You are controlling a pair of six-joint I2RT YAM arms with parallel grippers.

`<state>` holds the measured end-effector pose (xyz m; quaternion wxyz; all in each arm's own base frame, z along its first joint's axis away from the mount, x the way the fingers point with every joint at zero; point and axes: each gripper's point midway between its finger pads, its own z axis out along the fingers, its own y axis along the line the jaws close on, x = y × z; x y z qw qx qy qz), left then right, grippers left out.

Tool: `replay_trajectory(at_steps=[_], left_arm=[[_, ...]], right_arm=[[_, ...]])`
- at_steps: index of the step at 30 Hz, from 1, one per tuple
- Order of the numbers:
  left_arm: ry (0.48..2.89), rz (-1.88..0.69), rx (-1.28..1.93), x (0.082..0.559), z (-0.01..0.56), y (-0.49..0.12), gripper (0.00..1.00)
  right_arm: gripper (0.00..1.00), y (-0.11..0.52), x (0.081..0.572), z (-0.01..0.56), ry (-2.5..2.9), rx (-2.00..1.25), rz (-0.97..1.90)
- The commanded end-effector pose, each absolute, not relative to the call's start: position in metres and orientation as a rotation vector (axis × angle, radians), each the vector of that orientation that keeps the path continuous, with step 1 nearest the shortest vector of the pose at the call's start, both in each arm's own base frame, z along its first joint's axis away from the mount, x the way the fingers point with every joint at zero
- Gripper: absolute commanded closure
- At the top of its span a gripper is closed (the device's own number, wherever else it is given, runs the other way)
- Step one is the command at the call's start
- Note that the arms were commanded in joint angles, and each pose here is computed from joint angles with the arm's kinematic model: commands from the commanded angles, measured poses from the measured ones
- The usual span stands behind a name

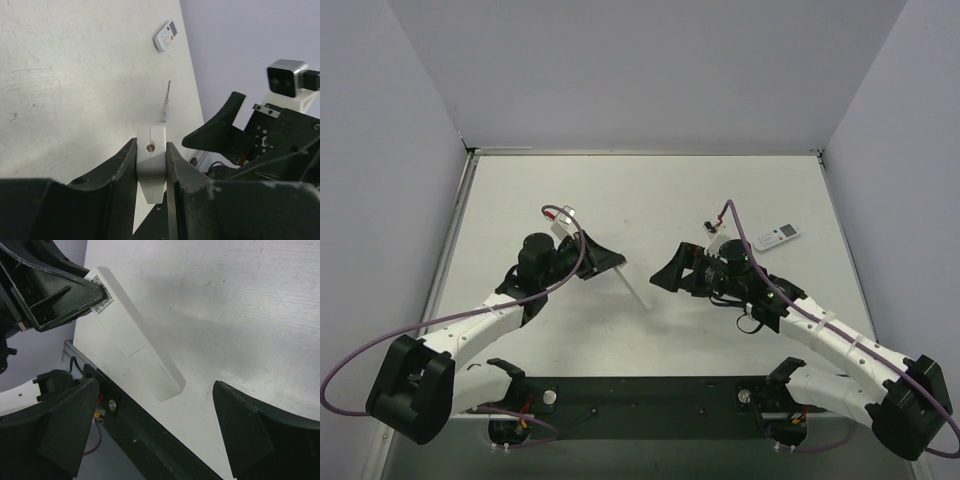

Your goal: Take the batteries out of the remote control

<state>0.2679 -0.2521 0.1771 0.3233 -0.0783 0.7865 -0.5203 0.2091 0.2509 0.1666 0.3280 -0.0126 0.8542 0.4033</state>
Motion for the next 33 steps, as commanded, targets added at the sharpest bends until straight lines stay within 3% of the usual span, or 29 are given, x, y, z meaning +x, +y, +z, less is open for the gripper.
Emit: replay_trajectory(at_steps=[1,8,15,20,25,33], left_arm=[[1.812,-1.452,-0.148,0.274,0.227,-0.252,1.00],[1.694,-1.510,-0.174,0.269,0.247,-0.246,1.00],[1.727,-1.488,-0.197,0.272,0.248,-0.246,1.00],[1.700,-1.491,-0.224,0.274,0.254,-0.244,1.00],[1.702,-1.473,-0.263,0.277,0.251,-0.240,1.00],[1.684,-1.494,-0.295,0.276,0.255,-0.238,1.00]], right_arm=[[0.10,0.277,0.217,0.181,2.205,0.074,1.296],[0.19,0.293,0.221,0.177,2.216,0.141,1.423],[0.22,0.296,0.220,0.169,2.238,0.216,1.471],[0.37,0.294,0.218,0.168,2.242,0.254,1.478],[0.23,0.296,0.215,0.169,2.250,0.235,1.497],[0.29,0.297,0.221,0.169,2.251,0.287,1.484]])
